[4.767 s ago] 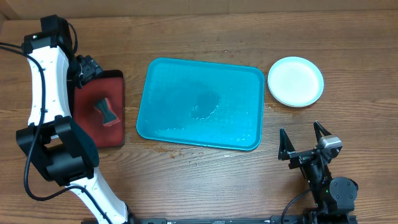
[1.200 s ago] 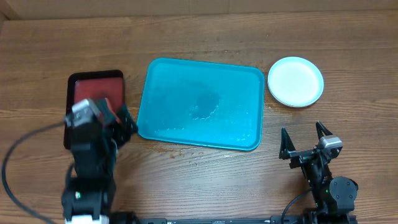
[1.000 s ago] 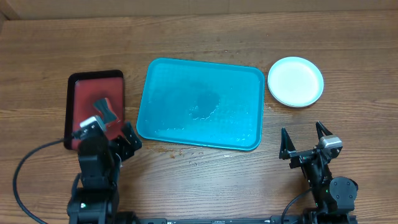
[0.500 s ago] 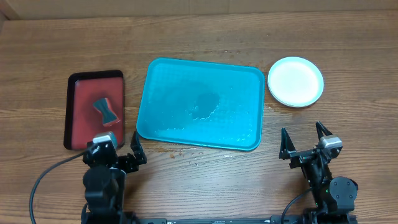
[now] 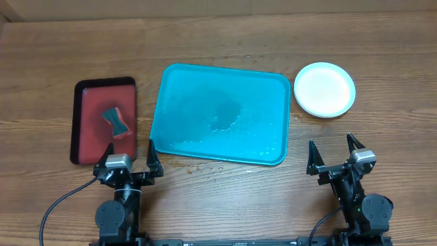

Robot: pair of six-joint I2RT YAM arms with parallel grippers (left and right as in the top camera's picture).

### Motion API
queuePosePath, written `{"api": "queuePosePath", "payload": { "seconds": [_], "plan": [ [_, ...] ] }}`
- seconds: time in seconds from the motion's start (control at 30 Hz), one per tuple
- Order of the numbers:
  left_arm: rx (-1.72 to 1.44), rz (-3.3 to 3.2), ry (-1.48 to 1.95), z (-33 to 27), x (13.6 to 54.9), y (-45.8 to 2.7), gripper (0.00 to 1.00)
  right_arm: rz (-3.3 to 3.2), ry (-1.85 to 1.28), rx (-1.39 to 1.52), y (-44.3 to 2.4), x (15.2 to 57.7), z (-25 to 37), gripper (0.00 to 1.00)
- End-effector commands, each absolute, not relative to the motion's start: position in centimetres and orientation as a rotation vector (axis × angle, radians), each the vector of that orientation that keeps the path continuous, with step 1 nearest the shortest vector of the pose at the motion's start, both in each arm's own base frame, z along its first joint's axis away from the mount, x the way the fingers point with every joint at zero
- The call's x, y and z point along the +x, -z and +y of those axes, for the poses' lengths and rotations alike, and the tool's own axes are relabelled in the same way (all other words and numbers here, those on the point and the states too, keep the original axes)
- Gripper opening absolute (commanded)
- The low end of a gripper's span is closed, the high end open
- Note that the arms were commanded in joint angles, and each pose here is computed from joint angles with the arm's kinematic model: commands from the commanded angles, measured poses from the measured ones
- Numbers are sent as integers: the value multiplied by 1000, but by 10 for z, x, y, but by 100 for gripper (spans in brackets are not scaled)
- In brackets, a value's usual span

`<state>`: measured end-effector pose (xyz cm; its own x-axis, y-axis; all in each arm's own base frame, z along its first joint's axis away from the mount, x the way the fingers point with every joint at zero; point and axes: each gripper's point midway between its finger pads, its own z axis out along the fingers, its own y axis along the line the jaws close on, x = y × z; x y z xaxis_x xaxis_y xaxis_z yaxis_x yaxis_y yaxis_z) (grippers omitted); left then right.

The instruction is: Clean dirty plates on tray and stack at the side

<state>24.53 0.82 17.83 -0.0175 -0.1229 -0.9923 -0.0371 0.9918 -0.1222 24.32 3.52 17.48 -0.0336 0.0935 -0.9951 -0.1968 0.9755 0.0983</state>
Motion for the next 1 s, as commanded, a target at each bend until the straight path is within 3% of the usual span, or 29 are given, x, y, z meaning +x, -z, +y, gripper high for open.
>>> {"api": "queuePosePath", "payload": {
  "seconds": [0.0,0.17,0.97],
  "plan": [
    [-66,1572,92,-1,247,-174,100,1582,-219,-68,-173,244,32,100],
    [-75,1646,89,0,246,-156,100,1582,-219,-68,-173,244,32,100],
    [17,1648,-15,2,246,-156,100,1582,-219,-68,-173,244,32,100]
  ]
}}
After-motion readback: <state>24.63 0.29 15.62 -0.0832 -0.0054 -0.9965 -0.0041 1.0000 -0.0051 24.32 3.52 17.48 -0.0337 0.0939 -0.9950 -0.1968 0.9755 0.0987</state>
